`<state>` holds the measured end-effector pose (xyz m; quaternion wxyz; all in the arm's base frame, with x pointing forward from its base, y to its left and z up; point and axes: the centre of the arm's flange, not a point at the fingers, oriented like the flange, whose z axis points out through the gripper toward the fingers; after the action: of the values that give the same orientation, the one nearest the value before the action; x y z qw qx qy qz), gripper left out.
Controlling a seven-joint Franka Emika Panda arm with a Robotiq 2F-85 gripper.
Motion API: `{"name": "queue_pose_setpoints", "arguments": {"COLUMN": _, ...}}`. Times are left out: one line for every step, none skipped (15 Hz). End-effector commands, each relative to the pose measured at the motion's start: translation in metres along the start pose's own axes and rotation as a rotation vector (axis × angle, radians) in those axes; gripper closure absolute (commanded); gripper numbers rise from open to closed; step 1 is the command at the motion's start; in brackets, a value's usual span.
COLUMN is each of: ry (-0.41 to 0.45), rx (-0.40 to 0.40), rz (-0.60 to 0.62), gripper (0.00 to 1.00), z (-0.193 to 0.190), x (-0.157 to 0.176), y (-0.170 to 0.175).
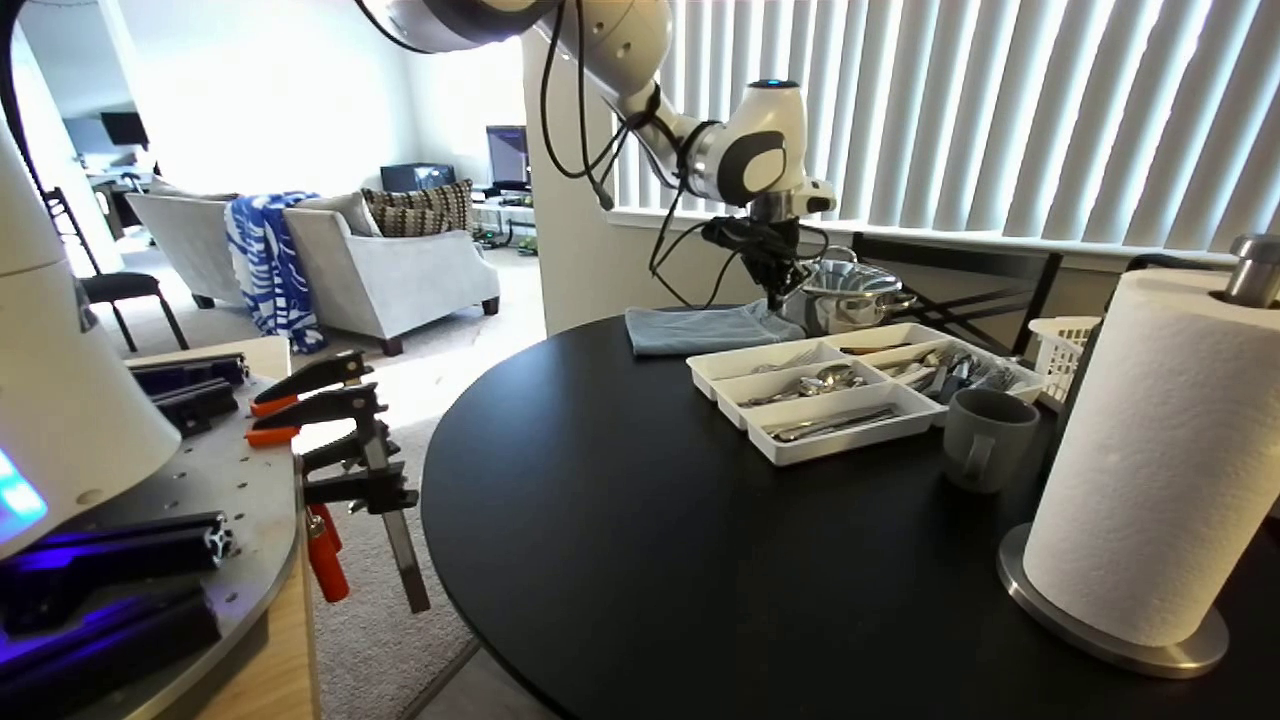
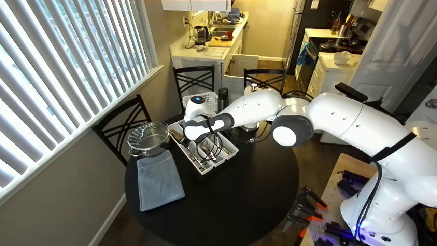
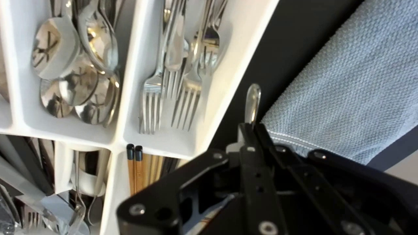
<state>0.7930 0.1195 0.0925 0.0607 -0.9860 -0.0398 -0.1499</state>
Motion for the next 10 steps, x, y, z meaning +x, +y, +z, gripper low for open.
{"name": "queue_pose_setpoints", "arguments": {"ry": 0.041, "rx": -0.047, "rz": 0.045, "gripper": 0.99, "z": -0.045, "x": -0.06, "y": -0.027}}
{"name": "queue_pose_setpoints", "arguments": {"ry": 0.046, "rx": -0.059, "rz": 0.065, "gripper": 0.99, "z": -0.046, "x": -0.064, "y": -0.03}}
{"name": "queue_pose_setpoints", "arguments": {"ry": 0.054, "rx": -0.07, "rz": 0.081, "gripper": 0.99, "z": -0.049, "x": -0.066, "y": -0.033}}
{"name": "queue_pose_setpoints", "arguments": {"ry": 0.064, "rx": -0.096, "rz": 0.1, "gripper": 0.99, "z": -0.054, "x": -0.067, "y": -0.036}}
{"name": "queue_pose_setpoints", "arguments": {"ry": 0.068, "rx": -0.11, "rz": 0.115, "gripper": 0.99, "z": -0.058, "x": -0.069, "y": -0.038}}
{"name": "queue_pose_setpoints", "arguments": {"ry": 0.065, "rx": -0.131, "rz": 0.131, "gripper": 0.99, "z": -0.063, "x": -0.07, "y": -0.039}}
{"name": "queue_pose_setpoints", "arguments": {"ry": 0.055, "rx": -0.147, "rz": 0.145, "gripper": 0.99, "z": -0.067, "x": -0.073, "y": -0.04}}
{"name": "queue_pose_setpoints", "arguments": {"ry": 0.025, "rx": -0.168, "rz": 0.157, "gripper": 0.99, "z": -0.072, "x": -0.075, "y": -0.041}}
{"name": "queue_pose_setpoints", "arguments": {"ry": 0.001, "rx": -0.184, "rz": 0.171, "gripper": 0.99, "z": -0.077, "x": -0.079, "y": -0.043}}
{"name": "queue_pose_setpoints", "arguments": {"ry": -0.028, "rx": -0.193, "rz": 0.176, "gripper": 0.99, "z": -0.082, "x": -0.083, "y": -0.044}}
